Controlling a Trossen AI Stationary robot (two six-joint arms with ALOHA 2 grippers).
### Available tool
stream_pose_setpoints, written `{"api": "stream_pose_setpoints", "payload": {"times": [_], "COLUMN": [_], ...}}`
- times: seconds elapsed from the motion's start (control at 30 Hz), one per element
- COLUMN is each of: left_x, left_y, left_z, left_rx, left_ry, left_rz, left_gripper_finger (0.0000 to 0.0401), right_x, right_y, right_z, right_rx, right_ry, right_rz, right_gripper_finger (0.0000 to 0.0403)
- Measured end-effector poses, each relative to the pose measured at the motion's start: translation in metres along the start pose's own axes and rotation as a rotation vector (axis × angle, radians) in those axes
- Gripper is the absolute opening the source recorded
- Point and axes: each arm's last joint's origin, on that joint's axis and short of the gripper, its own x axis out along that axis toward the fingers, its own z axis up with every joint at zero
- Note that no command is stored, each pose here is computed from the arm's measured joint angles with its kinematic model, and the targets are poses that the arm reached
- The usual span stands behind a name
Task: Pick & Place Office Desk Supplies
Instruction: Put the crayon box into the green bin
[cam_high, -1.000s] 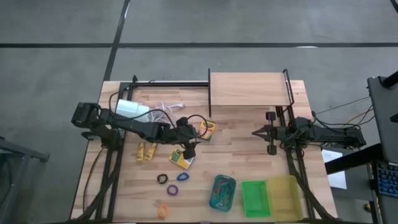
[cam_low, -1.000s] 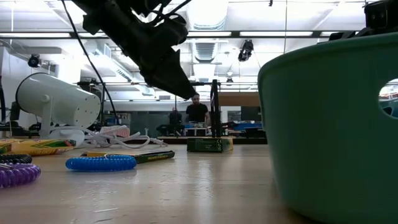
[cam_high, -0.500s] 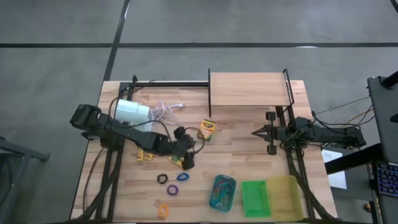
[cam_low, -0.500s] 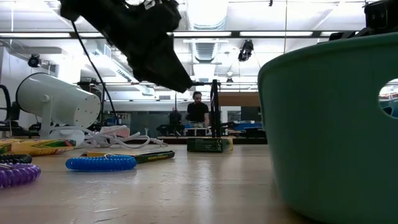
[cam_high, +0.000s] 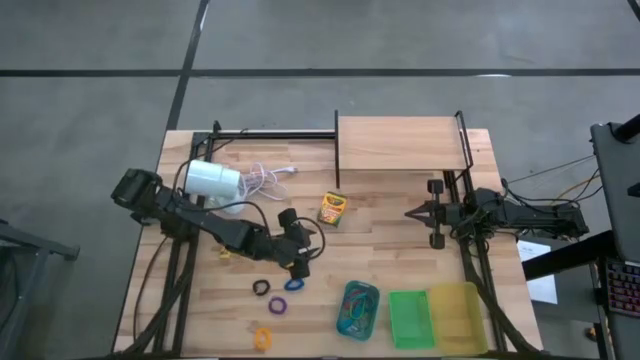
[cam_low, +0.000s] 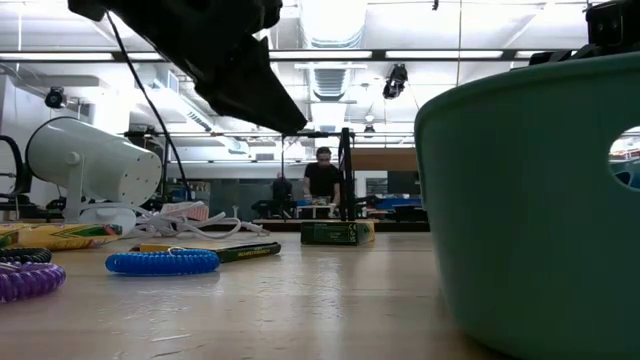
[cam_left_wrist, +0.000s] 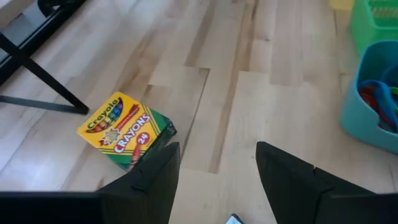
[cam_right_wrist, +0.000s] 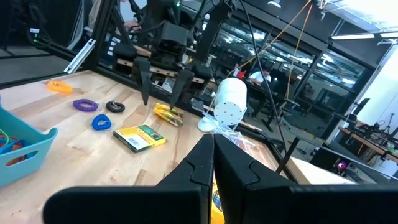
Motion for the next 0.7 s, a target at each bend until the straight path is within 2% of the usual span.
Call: {"api": "stream_pose_setpoints", "payload": {"times": [0.27,0.47,0.57,0.7], "left_x": [-0.002,-0.027,-0.040,-0.065], "left_y": [-0.002,-0.010,-0.010,0.001], "left_z": [-0.001,0.001,0.001,-0.002], "left_rx": [0.018,0.060,0.058,-0.068], "left_ry": [0.002,-0.002,-0.021,0.009], "left_rz": [-0.006,-0.049,0.026,0.141], "left_gripper_finger": [0.0216,0.0216,0.0216,0.0216], "right_x": [0.000,0.000,0.000,0.000], "right_y": [0.000,0.000,0.000,0.000], "right_z": [0.000,0.000,0.000,0.000], "right_rx": [0.000,0.000,0.000,0.000], "right_ry": [0.000,0.000,0.001,0.000], "right_rz": [-0.001,0.000,0.000,-0.001], "right_gripper_finger": [0.0008,0.0008,0.0008,0.0008]}}
